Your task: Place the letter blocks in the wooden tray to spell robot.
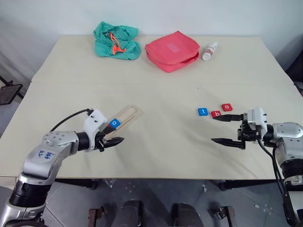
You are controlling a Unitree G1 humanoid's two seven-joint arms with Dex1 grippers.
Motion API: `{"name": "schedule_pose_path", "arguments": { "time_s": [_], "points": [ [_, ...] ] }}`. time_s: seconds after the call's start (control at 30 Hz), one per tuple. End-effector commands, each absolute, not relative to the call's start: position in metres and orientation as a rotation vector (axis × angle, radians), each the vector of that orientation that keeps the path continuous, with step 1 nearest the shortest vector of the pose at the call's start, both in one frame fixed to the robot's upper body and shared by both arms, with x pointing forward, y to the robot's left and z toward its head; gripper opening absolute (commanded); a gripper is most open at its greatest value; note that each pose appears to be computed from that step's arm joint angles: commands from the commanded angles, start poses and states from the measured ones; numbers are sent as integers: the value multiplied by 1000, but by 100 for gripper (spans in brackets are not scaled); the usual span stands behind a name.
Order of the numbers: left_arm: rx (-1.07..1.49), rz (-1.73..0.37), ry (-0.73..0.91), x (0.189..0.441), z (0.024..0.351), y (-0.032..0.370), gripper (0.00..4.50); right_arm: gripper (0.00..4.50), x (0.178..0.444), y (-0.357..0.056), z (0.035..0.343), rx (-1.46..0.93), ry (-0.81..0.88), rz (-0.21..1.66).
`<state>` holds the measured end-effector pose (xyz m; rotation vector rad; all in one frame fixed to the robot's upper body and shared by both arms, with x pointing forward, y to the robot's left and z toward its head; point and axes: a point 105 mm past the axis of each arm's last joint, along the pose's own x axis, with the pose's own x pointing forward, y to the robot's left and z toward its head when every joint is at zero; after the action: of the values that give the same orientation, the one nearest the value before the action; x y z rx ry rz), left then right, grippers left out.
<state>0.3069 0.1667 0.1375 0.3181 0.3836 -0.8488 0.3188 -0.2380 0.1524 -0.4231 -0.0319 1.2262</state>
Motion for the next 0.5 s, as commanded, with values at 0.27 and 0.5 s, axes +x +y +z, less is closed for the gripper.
{"name": "schedule_pose_path", "arguments": {
  "time_s": [0.27, 0.5],
  "points": [
    [331, -821, 290, 318, 160, 166, 291, 450, 298, -248, 160, -430, -54, 1242],
    [216, -750, 309, 310, 170, 177, 291, 450, 302, -248, 161, -432, -39, 1235]
  ]
}}
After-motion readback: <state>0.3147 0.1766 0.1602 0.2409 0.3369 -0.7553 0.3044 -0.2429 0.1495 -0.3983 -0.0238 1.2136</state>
